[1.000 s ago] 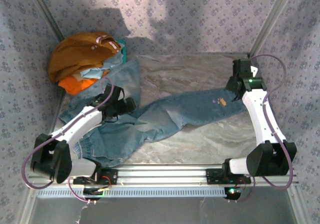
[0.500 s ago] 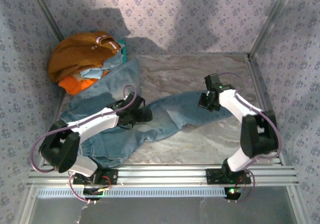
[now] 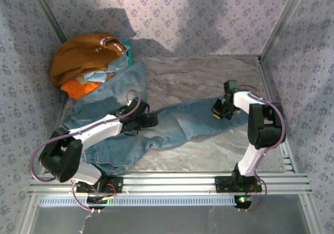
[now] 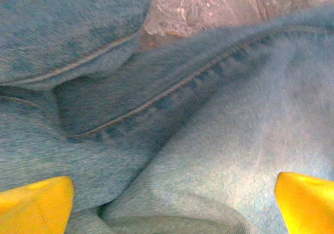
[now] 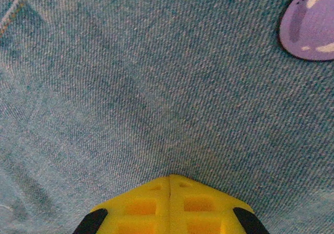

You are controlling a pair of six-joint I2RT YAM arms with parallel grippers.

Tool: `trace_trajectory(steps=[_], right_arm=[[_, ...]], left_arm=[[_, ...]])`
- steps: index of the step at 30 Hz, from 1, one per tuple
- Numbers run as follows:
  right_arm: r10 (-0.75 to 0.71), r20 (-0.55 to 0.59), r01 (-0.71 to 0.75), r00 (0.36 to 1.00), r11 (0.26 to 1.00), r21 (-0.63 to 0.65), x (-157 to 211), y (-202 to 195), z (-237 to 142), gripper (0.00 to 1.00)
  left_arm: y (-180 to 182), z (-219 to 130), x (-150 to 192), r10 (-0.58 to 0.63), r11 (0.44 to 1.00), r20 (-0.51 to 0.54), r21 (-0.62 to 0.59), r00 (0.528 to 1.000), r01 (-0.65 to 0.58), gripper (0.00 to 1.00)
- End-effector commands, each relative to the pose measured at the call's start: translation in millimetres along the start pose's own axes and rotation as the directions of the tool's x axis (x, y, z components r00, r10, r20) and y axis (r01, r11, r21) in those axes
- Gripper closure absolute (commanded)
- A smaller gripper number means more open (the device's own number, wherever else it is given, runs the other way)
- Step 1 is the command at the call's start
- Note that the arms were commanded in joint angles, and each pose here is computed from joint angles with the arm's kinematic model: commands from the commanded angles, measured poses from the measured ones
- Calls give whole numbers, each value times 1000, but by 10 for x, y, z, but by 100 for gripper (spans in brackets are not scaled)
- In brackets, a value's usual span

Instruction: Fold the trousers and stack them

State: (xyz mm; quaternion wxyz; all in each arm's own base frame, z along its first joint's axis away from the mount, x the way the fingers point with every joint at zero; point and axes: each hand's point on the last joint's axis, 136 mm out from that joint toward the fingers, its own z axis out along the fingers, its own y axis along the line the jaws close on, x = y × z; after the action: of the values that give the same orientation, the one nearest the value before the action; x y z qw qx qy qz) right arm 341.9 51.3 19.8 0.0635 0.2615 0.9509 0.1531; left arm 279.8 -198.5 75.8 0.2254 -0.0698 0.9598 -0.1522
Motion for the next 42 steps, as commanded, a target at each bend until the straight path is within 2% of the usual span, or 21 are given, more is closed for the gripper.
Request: trace_trajectory(steps=[1,3,7,12,15,19,22,25,29,32,37,42], right_arm=[[136,-103,-129,985,989,70,314,-522,-41,100],[209,-97,-203,973,977,71,331,-757,-81,100],[359,-65,-361,931,933,-10,300,-1050,-157,100],[323,43,-324,945,946,4,84,-1039,-466,100],[233,131,-235,964,972,-6,-64,-761,-728,100],[35,172,-32,985,999,-21,31,-62,-849,100],[-115,161,124,980,991,-44,263,520,-708,100],[-250,102,257,963,965,-57,514,972,-474,100],[-322,48,324,946,945,-37,654,1144,-237,100],[-329,53,331,943,942,-53,670,1145,-224,100],[-331,86,335,940,941,-47,584,999,-318,99],[-305,103,314,947,947,-75,523,931,-386,96]], left_arm=[[26,-101,-92,-2,1000,31,24,1000,1,1],[40,-118,-102,-5,999,32,32,999,4,1],[39,-136,-98,-6,999,28,46,1000,5,1],[142,-195,-53,-11,1000,22,20,1000,11,1],[294,-281,-7,-41,999,24,-29,999,41,1],[686,-421,48,-137,976,63,-164,989,146,0],[987,-426,125,-237,942,76,-227,968,248,0],[1249,-366,200,-330,900,77,-276,941,338,0],[1576,-348,288,-417,839,84,-346,905,419,1],[1526,-475,113,-351,870,99,-332,931,364,6],[1088,-823,-457,-67,898,159,-421,985,129,6],[526,-607,-920,85,879,135,-477,987,-11,5]])
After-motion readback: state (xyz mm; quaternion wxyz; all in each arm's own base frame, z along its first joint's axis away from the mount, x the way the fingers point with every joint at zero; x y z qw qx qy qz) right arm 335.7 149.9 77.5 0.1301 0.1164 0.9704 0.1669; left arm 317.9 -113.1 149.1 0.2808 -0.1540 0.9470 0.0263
